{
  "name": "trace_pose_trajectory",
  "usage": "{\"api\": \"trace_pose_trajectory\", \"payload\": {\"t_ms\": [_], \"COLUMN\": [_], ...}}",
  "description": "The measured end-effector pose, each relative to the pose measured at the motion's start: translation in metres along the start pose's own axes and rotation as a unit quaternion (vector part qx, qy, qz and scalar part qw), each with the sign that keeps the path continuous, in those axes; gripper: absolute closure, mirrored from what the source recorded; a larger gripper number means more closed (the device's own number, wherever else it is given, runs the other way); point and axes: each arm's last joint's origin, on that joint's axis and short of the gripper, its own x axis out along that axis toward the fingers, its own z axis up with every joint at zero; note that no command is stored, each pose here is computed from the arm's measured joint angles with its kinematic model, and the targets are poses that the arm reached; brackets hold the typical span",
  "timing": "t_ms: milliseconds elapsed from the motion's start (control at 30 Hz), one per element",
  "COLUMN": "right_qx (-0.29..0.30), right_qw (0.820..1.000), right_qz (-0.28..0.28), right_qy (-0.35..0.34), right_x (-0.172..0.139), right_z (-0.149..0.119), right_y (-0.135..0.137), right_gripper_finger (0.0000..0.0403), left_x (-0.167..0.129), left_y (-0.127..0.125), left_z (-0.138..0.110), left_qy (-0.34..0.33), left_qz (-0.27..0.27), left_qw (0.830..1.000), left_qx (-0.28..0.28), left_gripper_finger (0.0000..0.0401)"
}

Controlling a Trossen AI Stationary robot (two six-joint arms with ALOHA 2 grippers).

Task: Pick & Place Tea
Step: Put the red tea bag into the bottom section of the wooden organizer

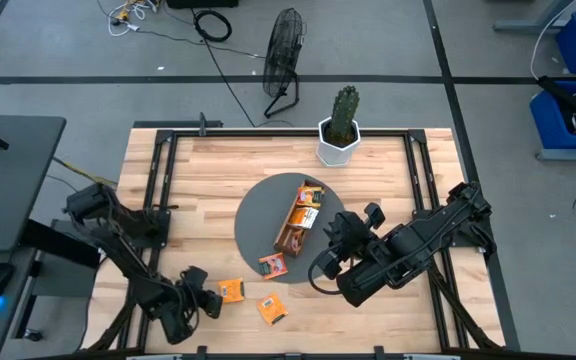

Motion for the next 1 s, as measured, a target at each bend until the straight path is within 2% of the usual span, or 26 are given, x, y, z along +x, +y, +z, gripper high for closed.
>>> {"api": "trace_pose_trajectory", "payload": {"t_ms": [100, 300, 433, 567, 700, 867, 1000], "right_qx": [-0.012, -0.080, -0.082, -0.079, -0.079, -0.081, -0.081], "right_qw": [1.000, 0.997, 0.997, 0.997, 0.997, 0.997, 0.997], "right_qz": [0.001, -0.001, -0.006, -0.010, -0.013, -0.015, -0.017], "right_qy": [0.002, 0.001, 0.000, 0.000, 0.000, -0.004, -0.007], "right_x": [0.000, 0.001, 0.004, 0.006, 0.008, 0.008, 0.008], "right_z": [0.000, 0.001, 0.003, 0.005, 0.007, 0.007, 0.007], "right_y": [0.000, 0.000, -0.002, -0.003, -0.003, -0.004, -0.004], "right_gripper_finger": [0.0313, 0.0313, 0.0313, 0.0313, 0.0313, 0.0313, 0.0313], "left_x": [0.010, 0.022, 0.029, 0.039, 0.045, 0.050, 0.052], "left_y": [-0.001, -0.007, -0.012, -0.017, -0.019, -0.019, -0.019], "left_z": [-0.001, 0.007, 0.016, 0.027, 0.031, 0.034, 0.036], "left_qy": [-0.002, -0.010, -0.011, 0.014, 0.018, 0.006, -0.012], "left_qz": [0.005, 0.017, 0.025, 0.058, 0.066, 0.063, 0.055], "left_qw": [1.000, 0.999, 0.999, 0.998, 0.998, 0.998, 0.998], "left_qx": [-0.016, -0.044, -0.043, -0.025, -0.008, -0.003, 0.009], "left_gripper_finger": [0.0261, 0.0261, 0.0262, 0.0268, 0.0301, 0.0380, 0.0391]}}
